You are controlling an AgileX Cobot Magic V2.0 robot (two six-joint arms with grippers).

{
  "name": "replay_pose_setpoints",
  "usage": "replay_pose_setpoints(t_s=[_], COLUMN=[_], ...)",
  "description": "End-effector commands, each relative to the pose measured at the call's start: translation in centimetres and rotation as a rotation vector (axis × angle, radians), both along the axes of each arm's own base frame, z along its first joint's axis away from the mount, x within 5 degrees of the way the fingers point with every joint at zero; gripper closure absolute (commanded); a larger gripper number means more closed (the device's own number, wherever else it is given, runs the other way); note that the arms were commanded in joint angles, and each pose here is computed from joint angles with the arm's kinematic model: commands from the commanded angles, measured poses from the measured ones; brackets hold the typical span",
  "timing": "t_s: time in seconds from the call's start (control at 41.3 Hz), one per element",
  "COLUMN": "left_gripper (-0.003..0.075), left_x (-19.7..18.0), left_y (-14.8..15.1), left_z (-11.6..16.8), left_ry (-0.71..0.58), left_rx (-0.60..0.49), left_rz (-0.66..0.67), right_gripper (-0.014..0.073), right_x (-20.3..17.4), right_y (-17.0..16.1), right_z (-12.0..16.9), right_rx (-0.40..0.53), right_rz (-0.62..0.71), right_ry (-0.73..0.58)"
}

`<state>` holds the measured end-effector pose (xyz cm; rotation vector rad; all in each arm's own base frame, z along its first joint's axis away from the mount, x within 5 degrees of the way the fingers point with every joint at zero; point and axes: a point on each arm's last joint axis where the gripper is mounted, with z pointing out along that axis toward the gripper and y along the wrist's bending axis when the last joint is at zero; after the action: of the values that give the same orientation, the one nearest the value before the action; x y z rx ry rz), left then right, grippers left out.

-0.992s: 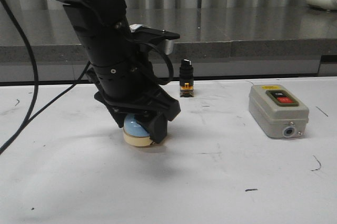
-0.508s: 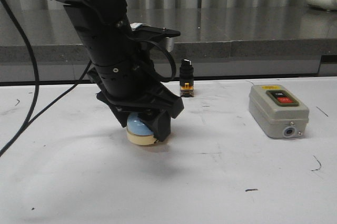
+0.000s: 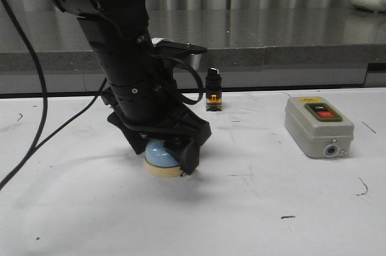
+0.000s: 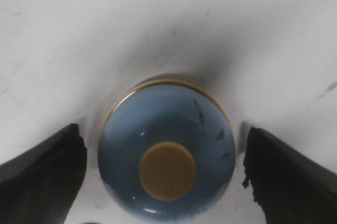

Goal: Place and press bell with both arms
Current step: 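Set the bell down and open the left gripper, then raise the left gripper away from the bell and withdraw it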

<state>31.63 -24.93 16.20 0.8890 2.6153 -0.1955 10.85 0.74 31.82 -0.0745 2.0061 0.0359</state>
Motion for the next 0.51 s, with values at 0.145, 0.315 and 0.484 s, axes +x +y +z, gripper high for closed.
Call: replay_pose_setpoints(t_s=[0.145, 0.315, 0.484], left_gripper=[0.0122, 0.0122, 0.0122], left_x=[-0.7, -3.0, -6.6], left_y=[0.5, 2.3, 5.1], left_z=[6.7, 11.5, 14.8], left_ry=[-0.103, -0.175, -0.239], left_rx=[-0.098, -0.156, -0.207], left_rz=[0.012, 0.011, 0.012], right_gripper=[0.0097, 0.0097, 0.0097], right_x=[0.3, 0.3, 0.3], right_y=[-0.1, -0.1, -0.1], right_z=[1.6, 1.6, 1.6], right_rx=[-0.013, -0.013, -0.013], right_rz=[-0.001, -0.001, -0.001], right_ry=[-0.095, -0.095, -0.095])
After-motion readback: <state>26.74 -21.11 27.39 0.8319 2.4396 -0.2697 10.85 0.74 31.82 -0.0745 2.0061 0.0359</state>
